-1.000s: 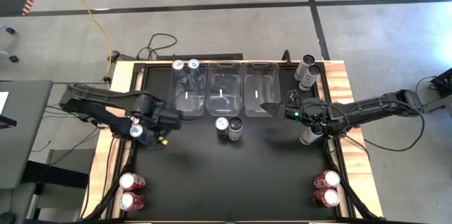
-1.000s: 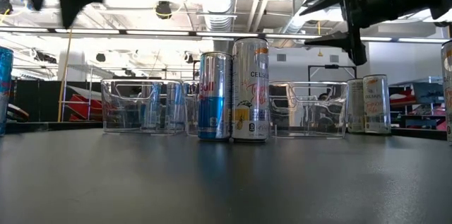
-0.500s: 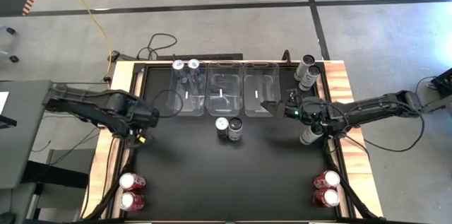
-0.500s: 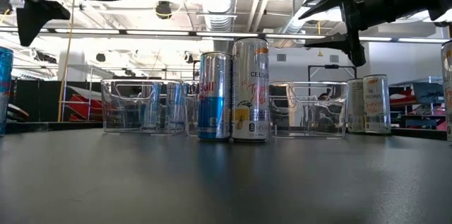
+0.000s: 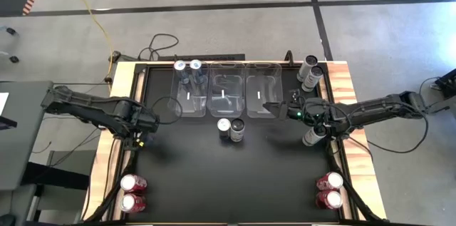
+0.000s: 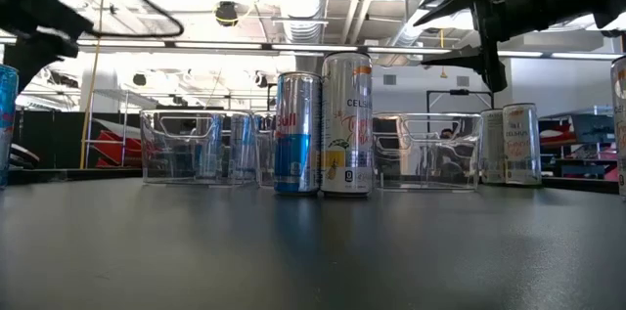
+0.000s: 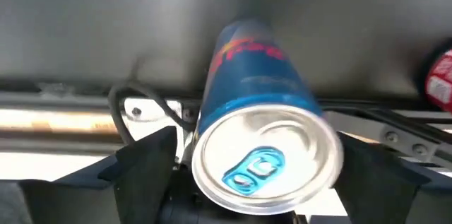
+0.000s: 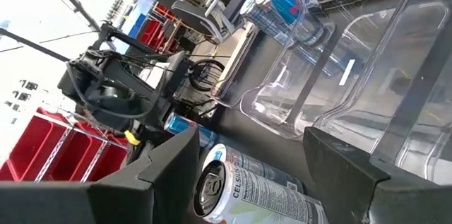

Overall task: Sort soda cans
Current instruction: Put the left blue soda can into the left transparent bin

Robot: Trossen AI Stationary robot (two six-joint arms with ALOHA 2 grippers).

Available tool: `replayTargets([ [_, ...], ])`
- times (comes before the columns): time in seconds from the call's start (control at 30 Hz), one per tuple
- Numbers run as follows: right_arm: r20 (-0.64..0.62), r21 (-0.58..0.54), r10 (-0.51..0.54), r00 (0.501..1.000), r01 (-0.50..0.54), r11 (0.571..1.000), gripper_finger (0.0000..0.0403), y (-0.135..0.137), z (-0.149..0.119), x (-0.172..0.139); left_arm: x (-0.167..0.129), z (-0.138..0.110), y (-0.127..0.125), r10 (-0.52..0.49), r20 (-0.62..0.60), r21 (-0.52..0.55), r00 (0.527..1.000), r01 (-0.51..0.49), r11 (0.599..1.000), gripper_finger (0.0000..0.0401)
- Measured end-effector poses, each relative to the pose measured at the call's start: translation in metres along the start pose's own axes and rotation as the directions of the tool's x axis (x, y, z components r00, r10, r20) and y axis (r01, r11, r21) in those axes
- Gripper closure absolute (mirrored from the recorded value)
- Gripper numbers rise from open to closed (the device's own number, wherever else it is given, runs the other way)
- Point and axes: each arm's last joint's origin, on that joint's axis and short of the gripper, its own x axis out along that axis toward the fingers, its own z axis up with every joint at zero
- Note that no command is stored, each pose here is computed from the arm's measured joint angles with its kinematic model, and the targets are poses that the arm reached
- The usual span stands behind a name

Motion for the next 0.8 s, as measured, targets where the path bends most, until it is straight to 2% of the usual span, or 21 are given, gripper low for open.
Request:
replayTargets([
  [0.1,0.000,0.004,0.000,1.000,0.000,1.000,0.0133,0.000,0.000,0.000,0.003,0.000,0.000,0.010,-0.011,-0.049,1.000,-0.011,0.999,0.0062],
  [0.2,0.000,0.007,0.000,1.000,0.000,1.000,0.0133,0.000,0.000,0.000,0.003,0.000,0.001,0.031,-0.004,-0.115,1.000,-0.031,0.993,0.0083],
  [0.47,0.005,0.008,-0.004,1.000,0.004,1.000,0.0133,-0.001,0.001,0.000,0.002,0.005,0.000,0.019,0.071,-0.169,0.997,-0.007,0.986,0.0145],
  [0.8,0.002,0.009,-0.002,1.000,0.002,1.000,0.0133,0.000,0.001,0.000,0.000,0.015,-0.001,0.040,0.201,-0.237,0.979,0.009,0.971,0.0155],
])
